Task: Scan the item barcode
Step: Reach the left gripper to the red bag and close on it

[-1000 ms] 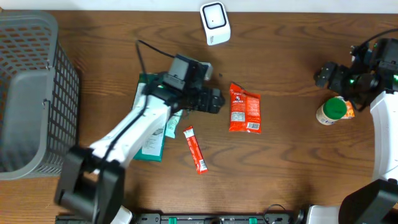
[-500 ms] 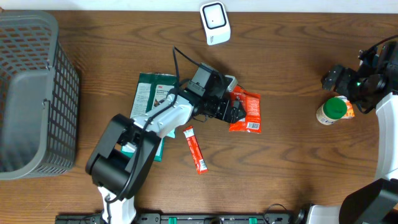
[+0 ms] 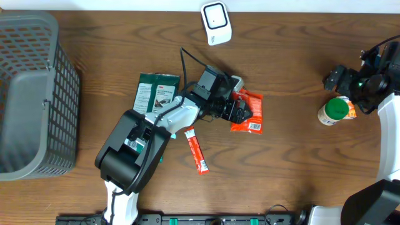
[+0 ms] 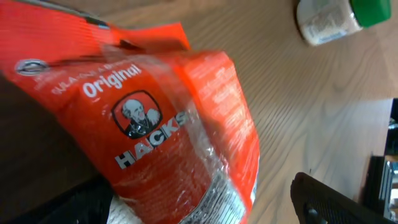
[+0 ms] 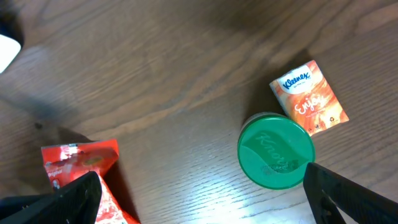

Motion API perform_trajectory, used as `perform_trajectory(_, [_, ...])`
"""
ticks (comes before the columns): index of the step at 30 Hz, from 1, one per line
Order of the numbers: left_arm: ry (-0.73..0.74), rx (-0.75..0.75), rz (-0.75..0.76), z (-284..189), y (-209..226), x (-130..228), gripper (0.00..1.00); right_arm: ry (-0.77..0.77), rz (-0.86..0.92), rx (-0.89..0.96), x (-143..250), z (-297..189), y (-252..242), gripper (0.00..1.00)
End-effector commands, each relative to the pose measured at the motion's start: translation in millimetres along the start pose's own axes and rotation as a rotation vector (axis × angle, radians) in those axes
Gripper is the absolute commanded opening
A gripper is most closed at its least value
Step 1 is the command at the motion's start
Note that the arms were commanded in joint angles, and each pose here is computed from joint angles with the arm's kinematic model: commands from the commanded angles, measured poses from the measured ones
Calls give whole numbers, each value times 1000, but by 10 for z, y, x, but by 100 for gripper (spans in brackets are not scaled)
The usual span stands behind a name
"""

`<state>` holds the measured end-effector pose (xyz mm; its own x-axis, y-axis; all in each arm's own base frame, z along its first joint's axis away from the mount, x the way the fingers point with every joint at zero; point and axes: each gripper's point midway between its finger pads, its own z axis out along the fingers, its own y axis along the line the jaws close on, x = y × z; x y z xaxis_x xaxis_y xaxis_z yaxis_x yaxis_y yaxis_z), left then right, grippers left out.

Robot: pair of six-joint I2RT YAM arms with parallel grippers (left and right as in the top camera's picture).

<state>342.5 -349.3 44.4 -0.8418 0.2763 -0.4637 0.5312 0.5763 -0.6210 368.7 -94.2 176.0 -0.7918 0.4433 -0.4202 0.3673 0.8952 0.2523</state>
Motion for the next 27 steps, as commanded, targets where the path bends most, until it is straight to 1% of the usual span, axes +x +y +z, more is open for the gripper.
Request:
perform_trajectory(1, [-4,9,-30,39,-9,-24,91,-31,-11,-2,-69,-91,20,99])
perform_trajectory(6, [3,7,-44,91,41,10,91,-31,-11,-2,-69,-91,20,99])
perform_trajectory(14, [16,10,-126,285,141,107,91,-31,-12,-2,-69,-91,20,99])
perform_trajectory(16, [17,10,-142,297,152,112,83,-31,-12,-2,-69,-91,20,99])
perform_trajectory(19, [18,11,-148,299,148,115,65,-31,-11,-2,-69,-91,20,99])
perform_trajectory(20, [18,11,-163,299,148,115,61,-31,-11,-2,-69,-91,20,99])
perform_trajectory(22, [19,11,-199,302,141,119,57,-31,-11,-2,-69,-91,20,99])
perform_trajectory(25, [24,13,-210,316,118,132,53,-31,-12,-2,-69,-91,20,99])
perform_trajectory(27, [28,15,-206,331,92,147,53,-31,-12,-2,-69,-91,20,99])
